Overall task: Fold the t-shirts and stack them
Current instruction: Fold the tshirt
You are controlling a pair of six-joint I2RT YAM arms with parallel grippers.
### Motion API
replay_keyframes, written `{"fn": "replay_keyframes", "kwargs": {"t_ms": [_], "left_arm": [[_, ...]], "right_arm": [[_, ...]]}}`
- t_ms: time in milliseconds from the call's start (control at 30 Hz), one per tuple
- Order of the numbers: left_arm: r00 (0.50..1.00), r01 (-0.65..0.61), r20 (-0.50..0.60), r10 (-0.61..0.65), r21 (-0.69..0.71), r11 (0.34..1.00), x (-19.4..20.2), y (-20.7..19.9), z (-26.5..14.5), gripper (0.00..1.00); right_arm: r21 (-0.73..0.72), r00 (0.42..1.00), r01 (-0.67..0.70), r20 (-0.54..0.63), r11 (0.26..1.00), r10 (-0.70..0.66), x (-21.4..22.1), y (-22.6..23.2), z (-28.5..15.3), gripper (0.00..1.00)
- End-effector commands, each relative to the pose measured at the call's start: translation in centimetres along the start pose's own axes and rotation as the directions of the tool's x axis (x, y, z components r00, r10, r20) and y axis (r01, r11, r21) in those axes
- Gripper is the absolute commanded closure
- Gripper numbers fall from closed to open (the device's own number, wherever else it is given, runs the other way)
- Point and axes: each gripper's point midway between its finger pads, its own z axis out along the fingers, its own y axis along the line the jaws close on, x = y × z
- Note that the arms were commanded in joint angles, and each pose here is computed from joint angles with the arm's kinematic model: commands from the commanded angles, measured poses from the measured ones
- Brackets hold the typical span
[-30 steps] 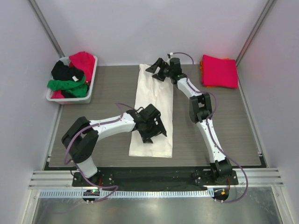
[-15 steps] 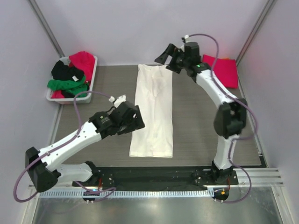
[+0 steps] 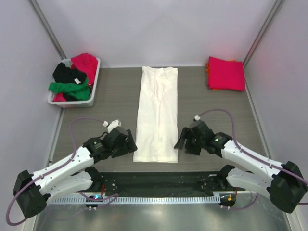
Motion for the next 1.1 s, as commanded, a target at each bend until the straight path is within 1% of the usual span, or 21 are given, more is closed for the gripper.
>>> {"fn": "replay_keyframes", "kwargs": {"t_ms": [0,67,133,200,267,333,400,467,600,733,867,933,967,1000,1033,1067], "left_arm": [[0.998,0.057,-0.023,-0.056,0.079,0.995,0.9,-1.2,1.3,0.19],[0.997,0.072,-0.039,-0.068,0.099,0.992,1.4,-1.5,1.8,0.22],[0.995,0.086,-0.057,-0.081,0.082,0.993,2.2,-0.9,2.5,0.24],[0.993,0.098,-0.065,-0.093,0.076,0.992,2.5,-0.7,2.7,0.25],[0.99,0.117,-0.083,-0.111,0.073,0.99,3.2,-0.2,3.1,0.28],[0.988,0.13,-0.094,-0.123,0.081,0.988,3.7,-0.1,3.3,0.3],[0.983,0.15,-0.114,-0.141,0.076,0.986,4.5,0.4,3.6,0.32],[0.981,0.162,-0.118,-0.152,0.081,0.983,4.7,0.4,3.6,0.36],[0.974,0.182,-0.148,-0.169,0.077,0.98,5.4,0.6,3.7,0.4],[0.968,0.196,-0.177,-0.178,0.087,0.977,6.1,0.6,4.0,0.48],[0.967,0.197,-0.183,-0.177,0.096,0.976,6.2,0.3,4.0,0.53],[0.966,0.196,-0.187,-0.177,0.09,0.976,6.3,0.3,4.2,0.58],[0.966,0.196,-0.187,-0.177,0.09,0.976,6.3,0.3,4.3,0.62],[0.967,0.194,-0.187,-0.174,0.092,0.977,6.2,0.2,4.3,0.7],[0.967,0.192,-0.186,-0.174,0.087,0.977,6.2,0.2,4.5,0.75],[0.968,0.186,-0.187,-0.166,0.092,0.978,6.1,-0.1,4.5,0.8]], "right_arm": [[-0.049,0.995,-0.103,0.006,0.993,0.104,1.9,0.1,0.6,0.3],[-0.036,0.995,-0.098,-0.02,0.995,0.097,3.4,-0.5,1.3,0.31],[-0.056,0.992,-0.125,-0.037,0.991,0.124,4.3,-1.0,2.1,0.35],[-0.076,0.989,-0.142,-0.041,0.987,0.139,4.8,-1.3,2.7,0.39],[-0.063,0.987,-0.156,-0.049,0.986,0.153,5.4,-1.9,3.4,0.42],[-0.054,0.987,-0.151,-0.058,0.987,0.148,5.7,-2.2,3.8,0.43],[-0.048,0.987,-0.148,-0.067,0.988,0.145,6.0,-2.4,4.2,0.46],[-0.048,0.986,-0.154,-0.074,0.987,0.15,6.2,-2.4,4.3,0.48],[-0.039,0.985,-0.153,-0.086,0.987,0.149,6.6,-2.3,4.3,0.6],[-0.035,0.984,-0.15,-0.097,0.988,0.146,7.1,-2.3,4.0,0.67],[-0.028,0.984,-0.151,-0.102,0.988,0.148,7.5,-2.5,3.8,0.72],[-0.021,0.984,-0.154,-0.097,0.988,0.151,7.5,-2.8,3.9,0.75],[-0.021,0.984,-0.155,-0.097,0.988,0.153,7.5,-2.9,3.9,0.78],[-0.013,0.984,-0.155,-0.094,0.988,0.153,7.6,-3.2,4.0,0.8],[-0.014,0.984,-0.155,-0.092,0.988,0.153,7.6,-3.2,4.0,0.83],[-0.013,0.984,-0.153,-0.093,0.988,0.152,7.6,-3.3,3.9,0.88]]}}
